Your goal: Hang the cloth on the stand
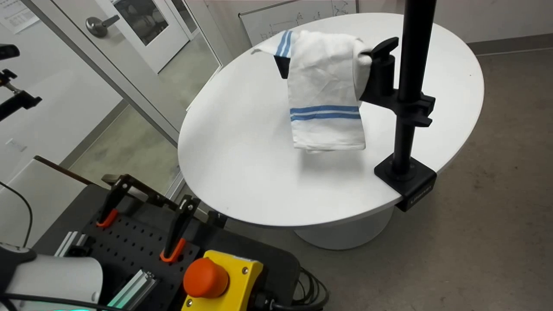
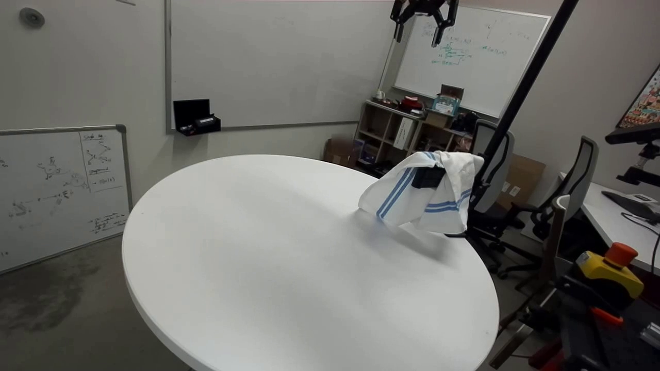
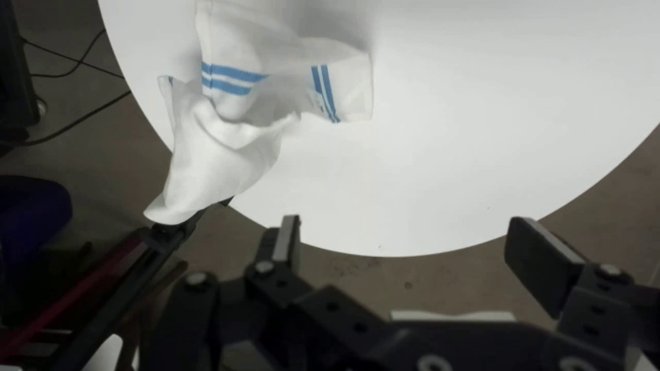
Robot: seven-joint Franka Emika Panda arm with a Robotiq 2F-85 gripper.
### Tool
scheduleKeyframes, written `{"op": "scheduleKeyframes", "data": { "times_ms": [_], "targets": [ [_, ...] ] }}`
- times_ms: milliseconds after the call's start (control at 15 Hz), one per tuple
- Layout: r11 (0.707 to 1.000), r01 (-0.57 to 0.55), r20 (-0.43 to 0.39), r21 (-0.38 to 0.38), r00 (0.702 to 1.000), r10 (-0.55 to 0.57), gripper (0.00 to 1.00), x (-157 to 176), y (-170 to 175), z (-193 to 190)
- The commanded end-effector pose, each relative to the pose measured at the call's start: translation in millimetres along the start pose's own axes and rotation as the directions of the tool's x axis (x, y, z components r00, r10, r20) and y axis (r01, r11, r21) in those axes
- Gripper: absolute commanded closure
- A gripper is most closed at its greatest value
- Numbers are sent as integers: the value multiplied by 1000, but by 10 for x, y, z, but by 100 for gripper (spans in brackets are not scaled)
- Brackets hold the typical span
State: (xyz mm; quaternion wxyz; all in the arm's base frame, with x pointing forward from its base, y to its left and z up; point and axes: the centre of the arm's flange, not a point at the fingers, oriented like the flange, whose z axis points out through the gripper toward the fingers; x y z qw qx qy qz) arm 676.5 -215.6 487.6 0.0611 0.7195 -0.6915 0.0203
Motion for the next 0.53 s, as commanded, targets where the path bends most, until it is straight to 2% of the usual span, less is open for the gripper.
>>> {"op": "scheduleKeyframes", "data": {
  "times_ms": [0, 200, 467],
  "targets": [
    [999, 44, 11, 15, 999, -44, 0, -156, 12, -46],
    [995, 100, 24, 29, 995, -101, 0, -418, 91, -127],
    [994, 103, 27, 26, 994, -104, 0, -383, 142, -91]
  ]
}}
